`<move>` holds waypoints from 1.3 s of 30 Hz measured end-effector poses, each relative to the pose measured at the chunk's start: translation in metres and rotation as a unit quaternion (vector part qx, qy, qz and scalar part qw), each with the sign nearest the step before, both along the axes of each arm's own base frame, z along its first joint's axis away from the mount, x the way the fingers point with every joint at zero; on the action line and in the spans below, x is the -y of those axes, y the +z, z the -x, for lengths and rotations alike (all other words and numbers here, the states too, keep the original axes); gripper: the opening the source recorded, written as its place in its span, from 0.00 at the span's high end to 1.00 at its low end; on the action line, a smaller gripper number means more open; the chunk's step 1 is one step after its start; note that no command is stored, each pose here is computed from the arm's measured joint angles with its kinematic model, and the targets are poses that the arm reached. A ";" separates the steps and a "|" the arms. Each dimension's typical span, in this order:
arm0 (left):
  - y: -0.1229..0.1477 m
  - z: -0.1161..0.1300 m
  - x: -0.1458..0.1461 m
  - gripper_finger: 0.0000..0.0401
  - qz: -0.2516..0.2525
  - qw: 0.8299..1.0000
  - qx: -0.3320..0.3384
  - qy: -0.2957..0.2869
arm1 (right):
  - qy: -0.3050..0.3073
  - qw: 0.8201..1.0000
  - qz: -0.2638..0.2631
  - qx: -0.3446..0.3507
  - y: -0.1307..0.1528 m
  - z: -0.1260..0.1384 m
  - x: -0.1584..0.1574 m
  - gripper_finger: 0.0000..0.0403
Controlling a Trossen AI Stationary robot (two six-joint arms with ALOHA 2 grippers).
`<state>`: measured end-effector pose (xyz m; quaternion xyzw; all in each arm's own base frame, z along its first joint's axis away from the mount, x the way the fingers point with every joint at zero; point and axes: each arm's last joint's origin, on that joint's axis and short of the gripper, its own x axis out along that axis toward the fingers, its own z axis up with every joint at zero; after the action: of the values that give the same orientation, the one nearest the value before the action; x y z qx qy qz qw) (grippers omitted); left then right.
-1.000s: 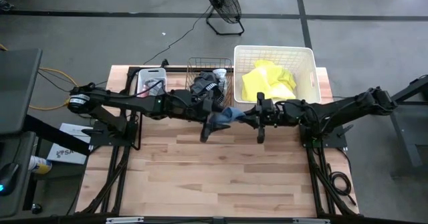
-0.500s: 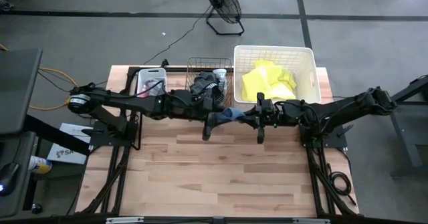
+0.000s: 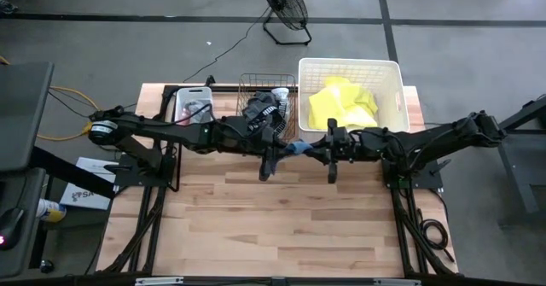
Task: Pick & Place Cloths
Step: Put the blue sock into the left white bin
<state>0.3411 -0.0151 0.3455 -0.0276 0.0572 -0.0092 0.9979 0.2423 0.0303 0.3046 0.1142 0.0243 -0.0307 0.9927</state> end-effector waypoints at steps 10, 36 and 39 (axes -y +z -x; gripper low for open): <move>0.000 0.000 0.000 0.99 -0.001 1.000 -0.001 0.006 | -0.002 1.000 -0.023 0.012 0.007 0.008 0.001 0.80; 0.014 0.050 -0.016 0.99 -0.028 0.966 -0.092 0.239 | 0.008 0.999 -0.036 -0.009 0.025 0.059 0.008 0.47; 0.018 0.066 -0.019 0.99 -0.027 0.950 -0.108 0.293 | 0.008 0.999 -0.037 -0.009 0.025 0.058 0.008 0.48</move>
<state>0.2751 0.0040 0.3636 -0.0168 0.1541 0.2885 0.9449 0.1838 0.0225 0.3292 0.1502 0.0357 -0.0228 0.9878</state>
